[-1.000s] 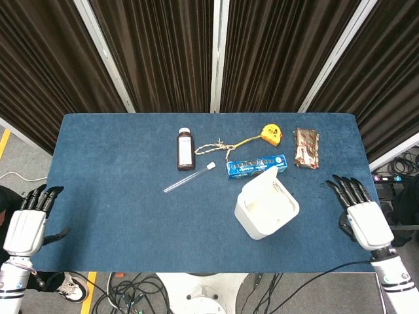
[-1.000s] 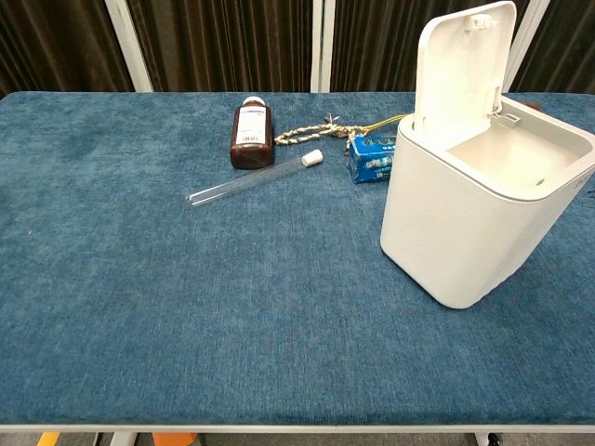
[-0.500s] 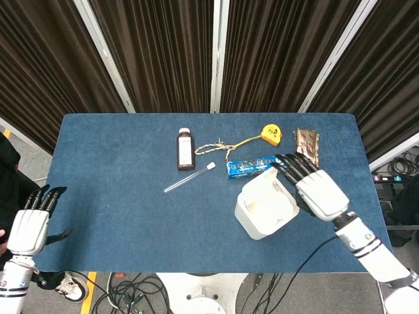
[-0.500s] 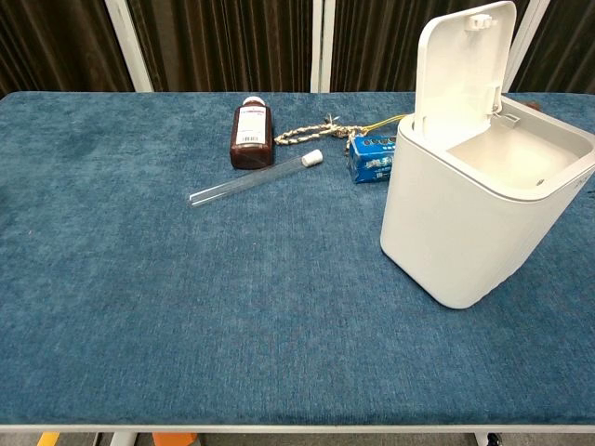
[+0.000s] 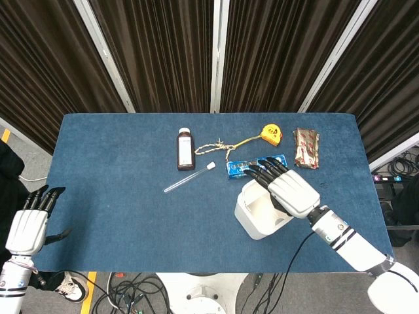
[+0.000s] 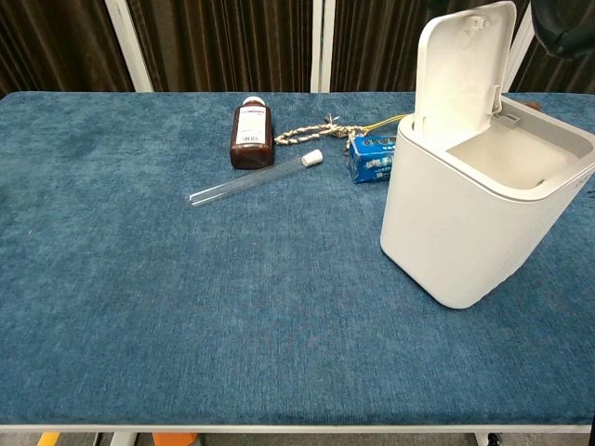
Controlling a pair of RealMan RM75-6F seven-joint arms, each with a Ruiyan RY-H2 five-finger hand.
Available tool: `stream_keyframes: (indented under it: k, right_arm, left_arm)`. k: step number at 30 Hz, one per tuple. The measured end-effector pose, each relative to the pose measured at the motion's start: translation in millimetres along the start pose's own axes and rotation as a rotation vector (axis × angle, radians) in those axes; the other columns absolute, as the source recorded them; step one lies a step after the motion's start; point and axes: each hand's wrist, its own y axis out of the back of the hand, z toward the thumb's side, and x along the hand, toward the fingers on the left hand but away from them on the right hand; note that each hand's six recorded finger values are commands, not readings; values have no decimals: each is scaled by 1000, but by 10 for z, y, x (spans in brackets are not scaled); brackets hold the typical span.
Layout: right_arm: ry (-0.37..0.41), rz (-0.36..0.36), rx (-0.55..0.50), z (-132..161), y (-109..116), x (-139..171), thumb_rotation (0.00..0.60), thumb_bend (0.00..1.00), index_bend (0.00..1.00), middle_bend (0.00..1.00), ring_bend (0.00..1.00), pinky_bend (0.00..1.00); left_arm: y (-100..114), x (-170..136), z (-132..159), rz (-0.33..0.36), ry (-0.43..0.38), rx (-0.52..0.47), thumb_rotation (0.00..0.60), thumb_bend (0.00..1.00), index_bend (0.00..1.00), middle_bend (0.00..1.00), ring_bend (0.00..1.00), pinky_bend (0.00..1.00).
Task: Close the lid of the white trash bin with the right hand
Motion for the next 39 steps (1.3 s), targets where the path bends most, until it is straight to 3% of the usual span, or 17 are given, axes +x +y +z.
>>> stream_keyframes:
  k: [23, 30, 39]
  right_arm:
    - [1, -9, -8, 44, -108, 501, 600, 1000, 0, 273, 0, 0]
    - [-29, 40, 10, 40, -249, 665, 600, 1000, 0, 268, 0, 0]
    - [-63, 99, -24, -36, -472, 662, 600, 1000, 0, 266, 0, 0]
  left_arm:
    - [-21, -6, 39, -16, -13, 7, 600, 0, 154, 155, 61, 137]
    - [-49, -17, 23, -26, -10, 4, 600, 0, 154, 155, 60, 138]
    - [-71, -29, 1, -32, -5, 3, 600, 0, 154, 155, 60, 138]
